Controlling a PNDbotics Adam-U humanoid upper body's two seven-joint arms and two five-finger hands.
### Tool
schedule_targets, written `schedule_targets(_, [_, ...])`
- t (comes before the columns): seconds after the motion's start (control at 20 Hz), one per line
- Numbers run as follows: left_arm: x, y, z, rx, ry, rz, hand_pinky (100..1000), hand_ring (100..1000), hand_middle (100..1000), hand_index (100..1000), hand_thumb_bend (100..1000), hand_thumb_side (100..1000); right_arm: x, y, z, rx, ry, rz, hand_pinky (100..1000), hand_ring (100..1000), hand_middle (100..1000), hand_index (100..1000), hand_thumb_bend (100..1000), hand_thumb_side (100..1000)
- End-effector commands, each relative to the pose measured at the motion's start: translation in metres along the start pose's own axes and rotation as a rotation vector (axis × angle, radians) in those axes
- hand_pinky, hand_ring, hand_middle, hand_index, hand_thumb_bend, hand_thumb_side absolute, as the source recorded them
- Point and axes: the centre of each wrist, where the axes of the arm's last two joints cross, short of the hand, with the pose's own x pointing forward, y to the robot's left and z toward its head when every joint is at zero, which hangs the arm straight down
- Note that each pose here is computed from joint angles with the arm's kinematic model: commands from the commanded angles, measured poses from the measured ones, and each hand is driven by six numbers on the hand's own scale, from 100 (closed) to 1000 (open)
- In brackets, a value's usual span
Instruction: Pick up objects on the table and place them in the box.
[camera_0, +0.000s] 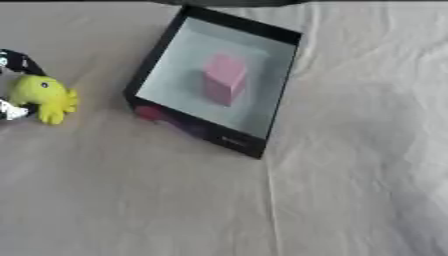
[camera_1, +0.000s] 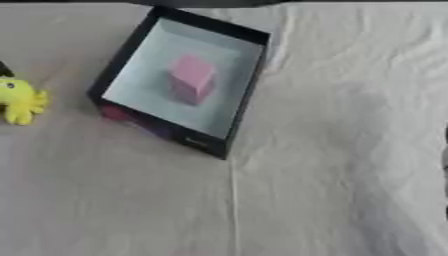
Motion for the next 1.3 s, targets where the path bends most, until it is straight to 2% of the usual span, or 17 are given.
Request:
schedule_targets(0.05, [-0.001, 0.019, 0.01, -0.07, -0.084, -0.128, 828, 746, 676, 633, 111, 100, 0.01, 0.001, -0.004, 0.017, -0.036, 0.009, 1000, 947, 969, 888, 277, 423])
schedule_targets(0.3, [0.005, 0.038, 0.018, 0.051, -0.092, -0.162, 812, 726, 648, 598, 100, 100, 0.01, 0.0, -0.004, 0.02, -0.035, 0.011, 1000, 947, 968, 887, 275, 423])
schedule_targets(0.6, [0.022, 0.076, 0.028, 0.195, -0.144, -0.2, 801, 704, 624, 572, 100, 100, 0.01, -0.002, -0.003, 0.021, -0.035, 0.016, 1000, 947, 968, 887, 271, 423])
schedule_targets(0.95, [0.065, 0.113, 0.022, 0.329, -0.273, -0.221, 792, 687, 612, 567, 100, 100, 0.011, -0.005, -0.003, 0.016, -0.038, 0.018, 1000, 947, 967, 886, 268, 421])
schedule_targets(1.3, [0.119, 0.138, -0.012, 0.364, -0.381, -0.276, 786, 681, 609, 566, 128, 100, 0.015, -0.004, -0.005, 0.026, -0.049, 0.011, 1000, 947, 967, 885, 265, 417])
